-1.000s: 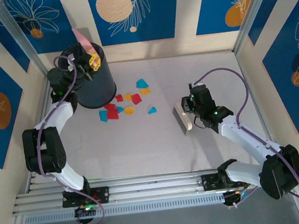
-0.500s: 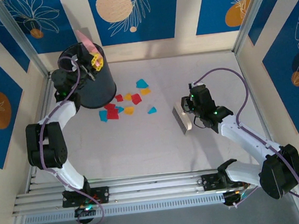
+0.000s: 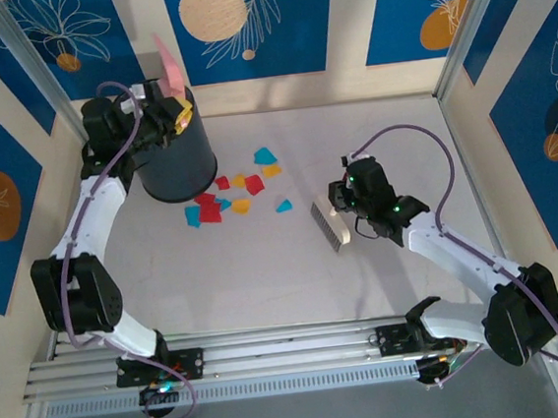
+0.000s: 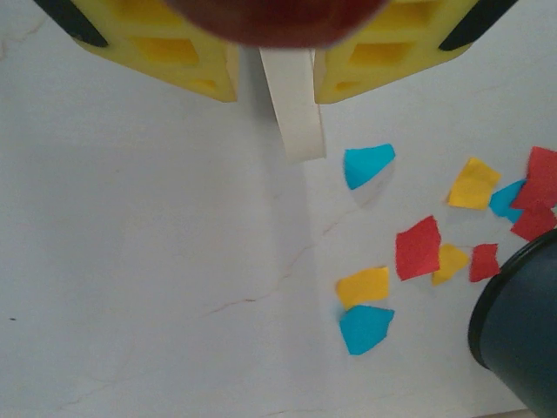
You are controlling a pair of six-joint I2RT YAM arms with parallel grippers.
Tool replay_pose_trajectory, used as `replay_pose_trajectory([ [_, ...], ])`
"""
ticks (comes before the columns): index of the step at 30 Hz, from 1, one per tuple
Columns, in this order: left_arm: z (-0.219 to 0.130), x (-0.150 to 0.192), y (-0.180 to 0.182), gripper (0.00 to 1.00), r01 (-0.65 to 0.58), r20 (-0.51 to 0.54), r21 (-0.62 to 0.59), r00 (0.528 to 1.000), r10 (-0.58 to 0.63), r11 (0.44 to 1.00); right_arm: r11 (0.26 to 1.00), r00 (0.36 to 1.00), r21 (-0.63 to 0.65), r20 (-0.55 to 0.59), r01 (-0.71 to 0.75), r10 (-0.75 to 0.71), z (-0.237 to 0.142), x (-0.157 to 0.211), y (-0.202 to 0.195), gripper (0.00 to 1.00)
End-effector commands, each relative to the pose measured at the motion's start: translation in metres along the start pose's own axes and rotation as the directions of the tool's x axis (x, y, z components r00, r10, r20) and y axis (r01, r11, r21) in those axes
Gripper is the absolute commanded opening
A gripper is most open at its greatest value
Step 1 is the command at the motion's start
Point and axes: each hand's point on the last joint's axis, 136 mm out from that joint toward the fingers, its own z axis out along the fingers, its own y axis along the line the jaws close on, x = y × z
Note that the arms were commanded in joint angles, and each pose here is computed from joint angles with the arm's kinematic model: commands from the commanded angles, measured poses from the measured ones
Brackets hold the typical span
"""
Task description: Sweep away the paper scraps from the table
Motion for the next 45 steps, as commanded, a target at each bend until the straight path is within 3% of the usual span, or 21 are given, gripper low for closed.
replay_pose_trajectory([
  [1,-0.015,0.027,0.007,0.00,-0.205,-0.088,-0.159,0.977,0.193,0.966,0.994,0.999,-0.106,0.044,-0.025,0.029,-0.004,-0.026,0.029,0.00],
  [6,-0.037,0.038,0.024,0.00,-0.354,-0.135,-0.332,0.935,0.327,0.874,0.982,0.998,-0.187,0.044,-0.039,0.048,0.003,-0.041,0.056,0.00],
  [12,-0.061,0.057,0.029,0.00,-0.510,-0.222,-0.384,0.860,0.460,0.769,0.955,0.997,-0.289,0.018,-0.070,0.078,0.017,-0.055,0.088,0.00],
  [19,-0.087,0.080,0.044,0.00,-0.598,-0.317,-0.432,0.802,0.506,0.675,0.918,0.992,-0.377,-0.038,-0.126,0.120,0.042,-0.071,0.120,0.00],
  [30,-0.105,0.093,0.050,0.00,-0.625,-0.342,-0.465,0.780,0.523,0.627,0.895,0.979,-0.397,-0.093,-0.203,0.181,0.097,-0.091,0.150,0.00],
  [34,-0.105,0.097,0.052,0.00,-0.616,-0.349,-0.460,0.788,0.508,0.640,0.890,0.973,-0.394,-0.095,-0.230,0.210,0.119,-0.096,0.154,0.00],
  [45,-0.107,0.104,0.056,0.00,-0.613,-0.358,-0.451,0.790,0.497,0.649,0.902,0.935,-0.251,-0.149,-0.352,0.323,0.174,-0.084,0.124,0.00],
])
